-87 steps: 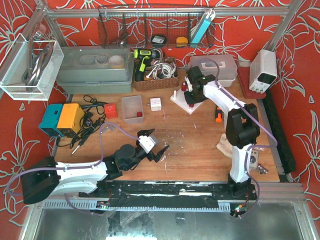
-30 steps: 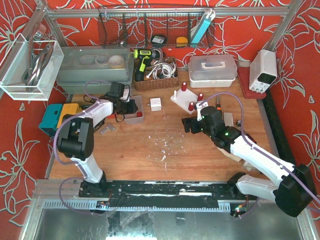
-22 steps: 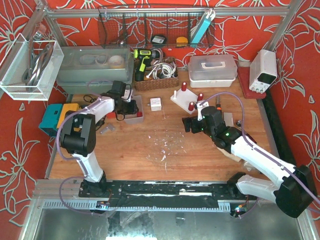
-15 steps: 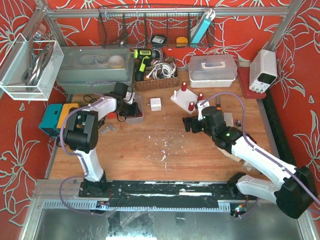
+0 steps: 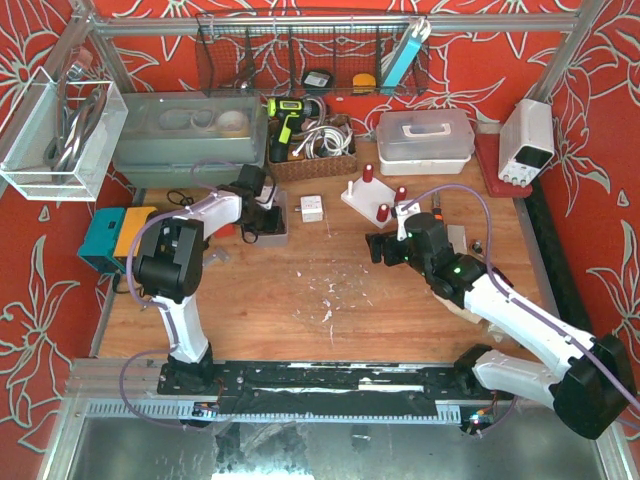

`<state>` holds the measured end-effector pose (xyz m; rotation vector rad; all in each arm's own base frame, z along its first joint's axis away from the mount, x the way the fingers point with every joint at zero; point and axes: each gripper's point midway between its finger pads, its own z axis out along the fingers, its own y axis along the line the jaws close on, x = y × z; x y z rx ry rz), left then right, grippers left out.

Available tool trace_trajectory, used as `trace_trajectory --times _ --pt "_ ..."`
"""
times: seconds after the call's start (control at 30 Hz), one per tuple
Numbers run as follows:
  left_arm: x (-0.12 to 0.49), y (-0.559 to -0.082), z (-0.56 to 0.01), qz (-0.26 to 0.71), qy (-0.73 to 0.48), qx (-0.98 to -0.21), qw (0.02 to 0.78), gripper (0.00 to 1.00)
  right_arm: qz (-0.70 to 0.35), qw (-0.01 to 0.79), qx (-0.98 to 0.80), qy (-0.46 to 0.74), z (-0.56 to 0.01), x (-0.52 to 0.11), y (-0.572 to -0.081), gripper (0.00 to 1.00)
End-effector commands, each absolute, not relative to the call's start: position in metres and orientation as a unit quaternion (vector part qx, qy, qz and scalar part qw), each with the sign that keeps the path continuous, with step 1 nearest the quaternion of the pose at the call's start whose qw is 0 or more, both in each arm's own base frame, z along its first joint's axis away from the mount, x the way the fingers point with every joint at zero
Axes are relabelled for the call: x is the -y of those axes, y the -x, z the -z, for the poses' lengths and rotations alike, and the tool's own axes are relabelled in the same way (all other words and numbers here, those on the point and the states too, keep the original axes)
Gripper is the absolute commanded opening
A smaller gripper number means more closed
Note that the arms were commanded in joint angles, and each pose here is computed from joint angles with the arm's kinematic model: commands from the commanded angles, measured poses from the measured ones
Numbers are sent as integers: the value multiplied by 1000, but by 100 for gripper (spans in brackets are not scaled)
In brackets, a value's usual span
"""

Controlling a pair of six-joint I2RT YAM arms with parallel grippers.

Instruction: Install the large spring

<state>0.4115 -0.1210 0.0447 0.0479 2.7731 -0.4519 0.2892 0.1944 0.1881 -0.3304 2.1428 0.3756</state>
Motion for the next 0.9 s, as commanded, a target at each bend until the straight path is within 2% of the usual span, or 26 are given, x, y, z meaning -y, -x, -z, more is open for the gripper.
trace_trajectory --times 0.0,0.13,0.5,0.67,0.87 --pt "103 -404 -28 102 -2 -985 140 36 -143 463 -865 132 -189 -190 -288 99" --pt "101 -406 -31 88 -3 -986 144 42 -143 464 -864 131 -190 -189 -288 99" --pt "107 -400 -18 91 -15 -988 126 46 -141 467 -863 129 -191 -187 -288 99" --pt "108 -401 -15 85 -21 -989 123 46 -140 469 -863 129 -192 -187 -288 99" --pt "110 -406 -28 82 -40 -985 143 36 -138 473 -861 126 -194 -185 -287 99"
